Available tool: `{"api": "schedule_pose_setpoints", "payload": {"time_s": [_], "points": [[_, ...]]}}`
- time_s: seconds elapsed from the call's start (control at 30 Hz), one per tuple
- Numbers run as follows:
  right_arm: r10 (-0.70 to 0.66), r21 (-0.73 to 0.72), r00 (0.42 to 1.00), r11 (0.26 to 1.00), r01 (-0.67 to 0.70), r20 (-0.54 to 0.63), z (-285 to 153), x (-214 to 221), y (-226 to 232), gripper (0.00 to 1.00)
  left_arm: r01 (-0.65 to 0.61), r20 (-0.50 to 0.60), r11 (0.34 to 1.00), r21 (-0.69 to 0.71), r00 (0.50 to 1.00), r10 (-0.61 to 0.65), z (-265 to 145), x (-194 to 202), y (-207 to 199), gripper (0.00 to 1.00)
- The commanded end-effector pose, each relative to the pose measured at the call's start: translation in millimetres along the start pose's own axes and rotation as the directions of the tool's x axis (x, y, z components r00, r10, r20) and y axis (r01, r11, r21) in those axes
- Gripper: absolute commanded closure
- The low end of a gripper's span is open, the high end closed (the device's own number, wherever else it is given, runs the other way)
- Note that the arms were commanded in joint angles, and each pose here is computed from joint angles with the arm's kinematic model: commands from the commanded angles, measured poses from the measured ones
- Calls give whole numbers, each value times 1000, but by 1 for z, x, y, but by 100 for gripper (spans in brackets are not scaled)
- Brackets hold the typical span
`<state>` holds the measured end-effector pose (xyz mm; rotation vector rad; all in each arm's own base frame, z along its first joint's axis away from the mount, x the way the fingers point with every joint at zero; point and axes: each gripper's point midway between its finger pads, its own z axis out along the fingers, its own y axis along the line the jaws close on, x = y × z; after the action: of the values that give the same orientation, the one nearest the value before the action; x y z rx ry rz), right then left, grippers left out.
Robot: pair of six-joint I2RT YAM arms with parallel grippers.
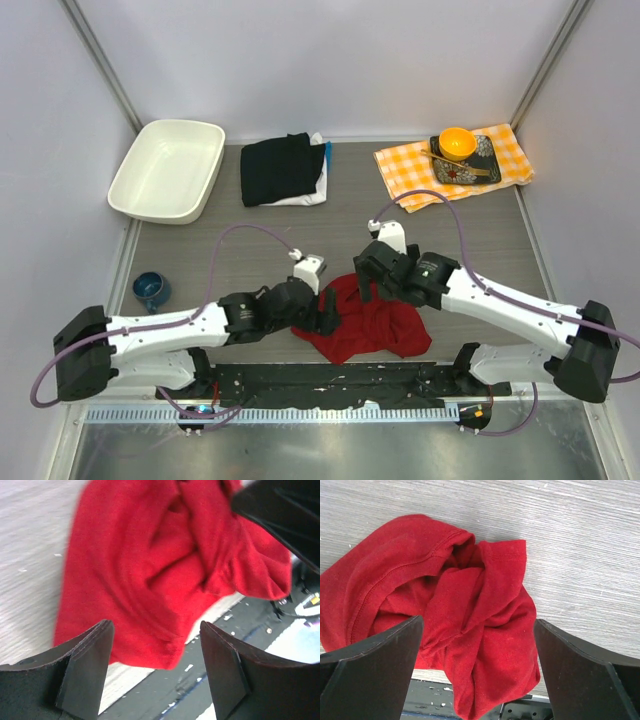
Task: Fold and stack the t-shirts
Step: Flatten the tshirt out
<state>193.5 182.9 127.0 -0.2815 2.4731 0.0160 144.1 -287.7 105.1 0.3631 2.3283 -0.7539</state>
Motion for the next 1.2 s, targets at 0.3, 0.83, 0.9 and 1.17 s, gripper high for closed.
{"api": "schedule_pose_setpoints", "payload": {"time_s": [0.3,0.83,0.9,1.17], "points": [[114,29,992,993,-115,56,-12,6,-21,2,-53,-29,996,65,998,55,31,14,-50,31],[125,-9,992,992,-125,6,12,24,-4,3,-100,-72,985,-139,993,90,58,39,-4,100],[129,-8,992,992,-129,6,18,26,-2,12,-100,-65,983,-152,994,91,54,36,-1,100],[101,42,994,994,-102,32,46,23,5,62,-83,-2,980,-178,996,84,30,16,8,100]]}}
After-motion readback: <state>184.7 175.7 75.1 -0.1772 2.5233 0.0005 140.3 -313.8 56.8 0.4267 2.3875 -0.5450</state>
